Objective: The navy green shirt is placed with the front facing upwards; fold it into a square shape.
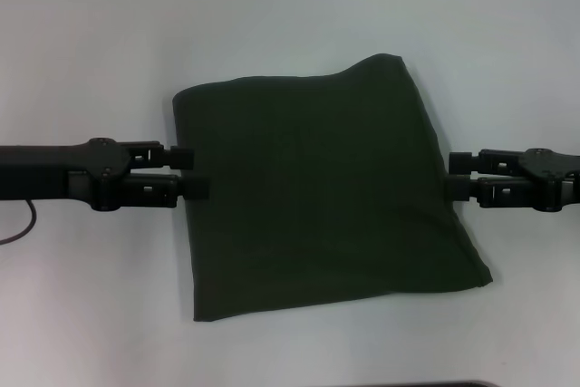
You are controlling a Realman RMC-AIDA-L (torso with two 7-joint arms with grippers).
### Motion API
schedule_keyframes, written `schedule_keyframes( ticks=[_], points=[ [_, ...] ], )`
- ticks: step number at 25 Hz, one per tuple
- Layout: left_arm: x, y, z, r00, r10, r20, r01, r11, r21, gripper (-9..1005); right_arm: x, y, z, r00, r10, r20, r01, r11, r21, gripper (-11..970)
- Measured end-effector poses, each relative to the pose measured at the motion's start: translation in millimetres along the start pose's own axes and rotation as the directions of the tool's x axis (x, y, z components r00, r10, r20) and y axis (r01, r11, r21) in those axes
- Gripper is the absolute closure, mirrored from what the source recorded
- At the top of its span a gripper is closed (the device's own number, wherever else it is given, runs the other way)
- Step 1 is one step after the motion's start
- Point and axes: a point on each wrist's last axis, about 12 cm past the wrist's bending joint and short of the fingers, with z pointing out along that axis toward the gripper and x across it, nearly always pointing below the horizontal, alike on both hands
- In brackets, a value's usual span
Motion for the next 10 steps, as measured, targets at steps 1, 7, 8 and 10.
schedule_keyframes(
  ticks=[1, 7, 8, 10],
  points=[
    [0.2, 0.0, -0.1, 1.0, -0.001, 0.0, 0.001, 1.0, 0.0, 175, 0.0, 0.0, 0.0, 1.0, 0.0, 0.001, 0.0, 1.0, 0.0, 37],
    [0.9, -0.2, 0.4, 1.0, -0.003, -0.001, 0.003, 1.0, 0.001, 174, -0.3, 0.0, -0.4, 1.0, 0.002, 0.002, -0.002, 1.0, 0.001, 37],
    [1.0, -0.3, 0.7, 1.0, -0.003, -0.001, 0.003, 1.0, 0.002, 174, -0.4, 0.0, -0.5, 1.0, 0.002, 0.002, -0.002, 1.0, 0.001, 37],
    [1.1, -0.3, 0.9, 1.0, -0.003, 0.0, 0.003, 1.0, 0.002, 174, -0.5, 0.0, -0.6, 1.0, 0.002, 0.002, -0.002, 1.0, 0.002, 37]
  ],
)
